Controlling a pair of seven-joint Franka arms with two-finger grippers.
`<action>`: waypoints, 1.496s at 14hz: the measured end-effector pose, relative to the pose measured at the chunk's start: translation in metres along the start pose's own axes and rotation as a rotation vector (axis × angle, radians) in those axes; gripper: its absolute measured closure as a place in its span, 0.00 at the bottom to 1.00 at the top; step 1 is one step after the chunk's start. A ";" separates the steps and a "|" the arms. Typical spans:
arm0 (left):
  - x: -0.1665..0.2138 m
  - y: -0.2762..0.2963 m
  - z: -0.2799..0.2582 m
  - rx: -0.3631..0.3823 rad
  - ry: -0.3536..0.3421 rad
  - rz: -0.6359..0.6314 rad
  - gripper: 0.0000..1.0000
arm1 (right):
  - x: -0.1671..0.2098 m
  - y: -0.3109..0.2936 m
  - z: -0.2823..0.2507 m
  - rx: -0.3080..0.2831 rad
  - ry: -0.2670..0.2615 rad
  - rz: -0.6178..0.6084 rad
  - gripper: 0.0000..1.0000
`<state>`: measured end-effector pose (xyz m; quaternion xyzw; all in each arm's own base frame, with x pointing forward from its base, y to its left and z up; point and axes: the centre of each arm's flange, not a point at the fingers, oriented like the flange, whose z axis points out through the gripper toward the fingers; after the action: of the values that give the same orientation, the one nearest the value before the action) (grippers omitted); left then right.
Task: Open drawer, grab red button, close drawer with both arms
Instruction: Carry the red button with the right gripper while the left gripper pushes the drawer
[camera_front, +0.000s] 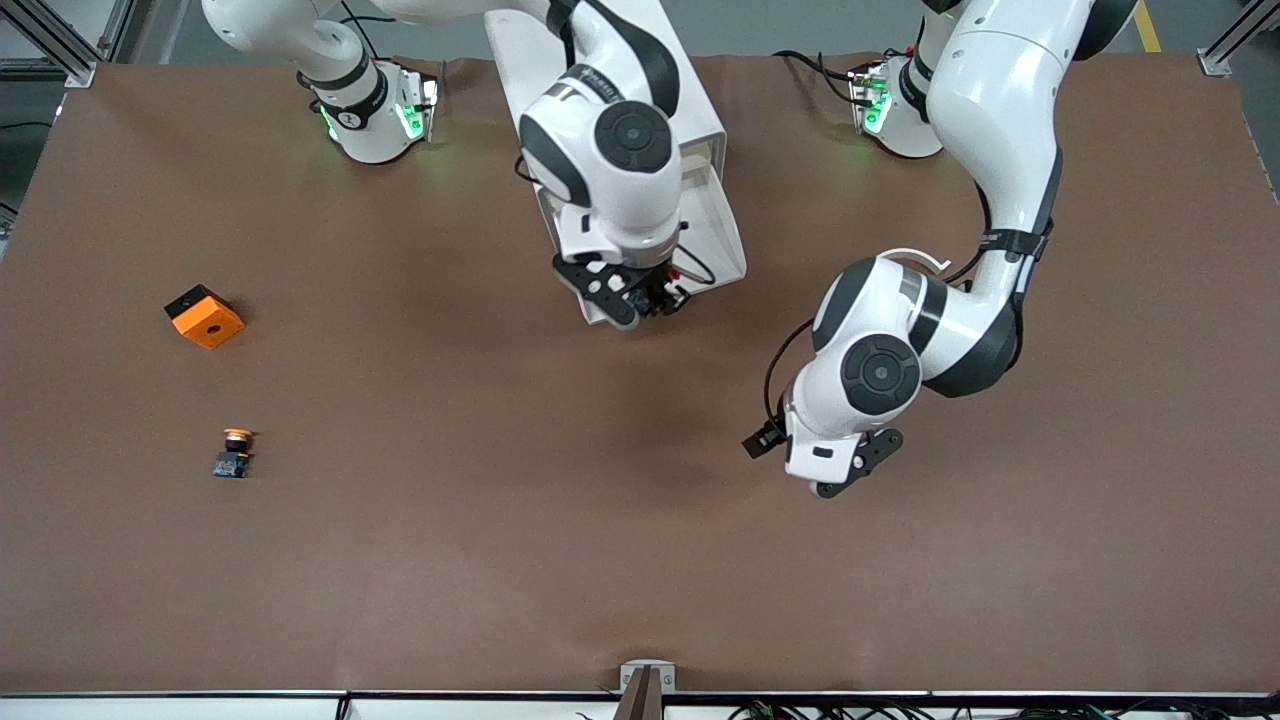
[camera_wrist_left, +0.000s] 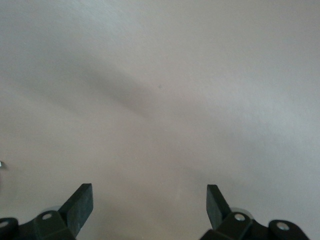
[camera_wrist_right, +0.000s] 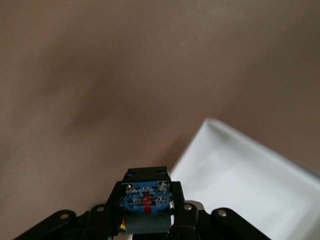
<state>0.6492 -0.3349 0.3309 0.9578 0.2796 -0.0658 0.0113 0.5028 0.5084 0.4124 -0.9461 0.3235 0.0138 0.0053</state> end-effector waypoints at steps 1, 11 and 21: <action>-0.008 0.005 0.001 0.001 -0.001 0.020 0.00 | 0.023 0.005 -0.006 -0.001 0.001 -0.060 0.59; -0.129 0.054 0.030 0.065 0.015 0.227 0.00 | 0.258 0.105 0.037 0.004 0.015 -0.390 0.59; -0.211 0.063 0.069 0.152 -0.023 0.326 0.00 | 0.424 0.302 0.131 0.020 0.085 -0.546 0.59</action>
<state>0.4986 -0.5045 0.2892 0.9877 0.1148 -0.0948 -0.0473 0.6495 0.0125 0.2683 -0.9979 0.0567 -0.0310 0.0046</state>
